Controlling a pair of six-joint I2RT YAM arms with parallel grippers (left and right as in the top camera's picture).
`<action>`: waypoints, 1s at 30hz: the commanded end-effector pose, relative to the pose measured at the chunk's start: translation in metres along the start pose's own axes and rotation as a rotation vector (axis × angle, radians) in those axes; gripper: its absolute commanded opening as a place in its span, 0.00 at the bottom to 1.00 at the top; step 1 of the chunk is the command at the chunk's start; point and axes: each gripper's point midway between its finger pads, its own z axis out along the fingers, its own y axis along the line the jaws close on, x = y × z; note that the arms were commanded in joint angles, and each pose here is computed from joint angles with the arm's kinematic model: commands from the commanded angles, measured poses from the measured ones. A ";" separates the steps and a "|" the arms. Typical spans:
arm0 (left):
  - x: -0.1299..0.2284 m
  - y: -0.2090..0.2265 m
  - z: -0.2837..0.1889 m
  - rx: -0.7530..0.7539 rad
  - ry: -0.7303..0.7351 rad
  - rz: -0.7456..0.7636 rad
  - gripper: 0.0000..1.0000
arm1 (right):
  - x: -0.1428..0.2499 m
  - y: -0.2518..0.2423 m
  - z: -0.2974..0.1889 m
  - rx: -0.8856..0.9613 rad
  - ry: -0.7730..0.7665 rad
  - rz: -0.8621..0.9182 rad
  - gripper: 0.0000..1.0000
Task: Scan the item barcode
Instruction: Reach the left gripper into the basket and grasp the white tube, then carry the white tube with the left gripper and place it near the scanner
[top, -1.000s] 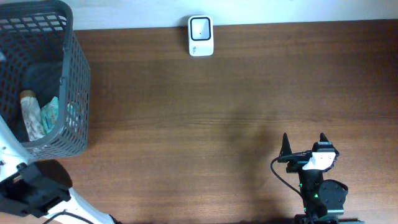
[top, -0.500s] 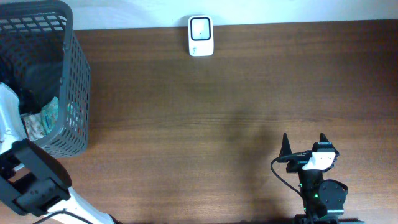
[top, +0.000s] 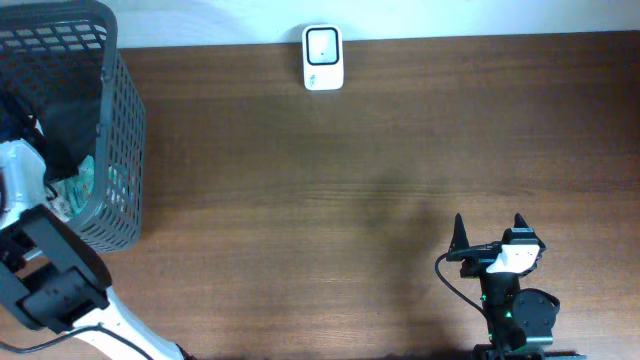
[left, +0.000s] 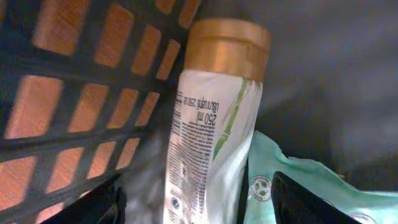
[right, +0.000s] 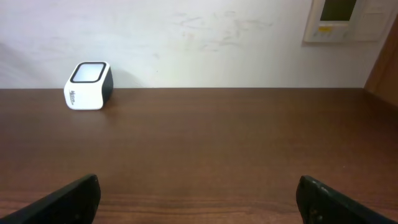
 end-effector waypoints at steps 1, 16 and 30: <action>0.014 0.003 0.017 -0.055 0.061 0.017 0.72 | 0.003 -0.002 0.000 0.009 0.005 -0.002 0.99; 0.024 -0.003 0.010 0.004 0.077 -0.064 0.00 | 0.003 -0.002 0.000 0.009 0.005 -0.002 0.99; -0.122 -0.017 -0.407 0.665 -0.842 -0.347 0.00 | 0.003 -0.002 0.000 0.009 0.005 -0.002 0.99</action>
